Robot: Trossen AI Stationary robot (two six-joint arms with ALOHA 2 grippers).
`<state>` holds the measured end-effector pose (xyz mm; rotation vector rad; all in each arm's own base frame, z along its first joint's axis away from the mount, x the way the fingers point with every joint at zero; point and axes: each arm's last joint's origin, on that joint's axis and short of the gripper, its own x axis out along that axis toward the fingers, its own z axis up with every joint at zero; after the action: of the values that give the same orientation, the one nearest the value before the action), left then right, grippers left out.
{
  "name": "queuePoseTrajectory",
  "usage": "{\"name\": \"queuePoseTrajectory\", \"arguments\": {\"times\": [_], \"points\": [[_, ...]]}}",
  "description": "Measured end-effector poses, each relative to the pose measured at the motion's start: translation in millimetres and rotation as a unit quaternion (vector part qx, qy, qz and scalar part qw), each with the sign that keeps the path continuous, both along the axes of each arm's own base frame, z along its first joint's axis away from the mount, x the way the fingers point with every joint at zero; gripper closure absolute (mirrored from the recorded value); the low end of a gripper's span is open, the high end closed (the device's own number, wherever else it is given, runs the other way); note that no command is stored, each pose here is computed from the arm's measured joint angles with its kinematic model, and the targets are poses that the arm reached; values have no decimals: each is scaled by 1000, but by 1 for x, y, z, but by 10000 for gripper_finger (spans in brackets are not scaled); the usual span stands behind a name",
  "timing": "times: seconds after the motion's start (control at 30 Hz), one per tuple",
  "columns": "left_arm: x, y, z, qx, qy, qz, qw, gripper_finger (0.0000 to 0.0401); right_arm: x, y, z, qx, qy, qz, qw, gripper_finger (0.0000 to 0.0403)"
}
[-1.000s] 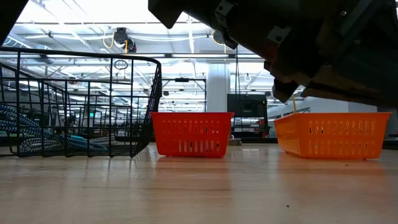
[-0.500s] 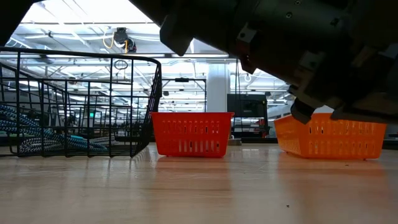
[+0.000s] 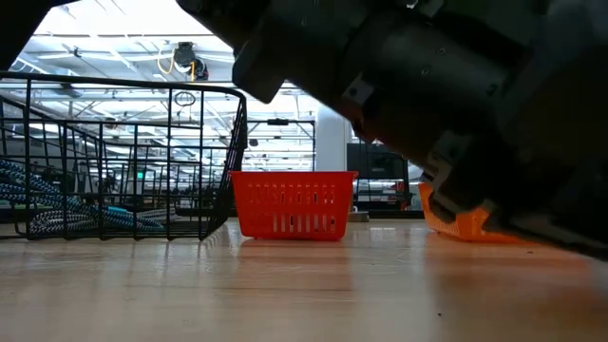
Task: Pick and place items into bin
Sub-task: Put the white card reader box into the orange basket
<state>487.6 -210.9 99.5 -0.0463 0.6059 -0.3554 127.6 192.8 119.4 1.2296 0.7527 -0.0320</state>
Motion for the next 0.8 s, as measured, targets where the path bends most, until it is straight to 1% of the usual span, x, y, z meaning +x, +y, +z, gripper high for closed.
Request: {"name": "queuePoseTrajectory", "arguments": {"times": [0.33,0.5,0.6,0.67,0.8], "points": [[2,1,3,-12,-8,12,1000,398,2,-1,0,-4,-2,-1,1000,229],[2,1,5,-26,-6,19,999,394,3,1,3,-7,-22,13,1000,229],[2,1,5,-49,5,21,999,398,5,3,8,6,-46,21,999,229],[2,0,5,-68,11,32,997,394,5,5,10,7,-58,28,998,229],[3,0,7,-102,17,35,994,387,5,4,10,3,-59,30,998,229]]}}
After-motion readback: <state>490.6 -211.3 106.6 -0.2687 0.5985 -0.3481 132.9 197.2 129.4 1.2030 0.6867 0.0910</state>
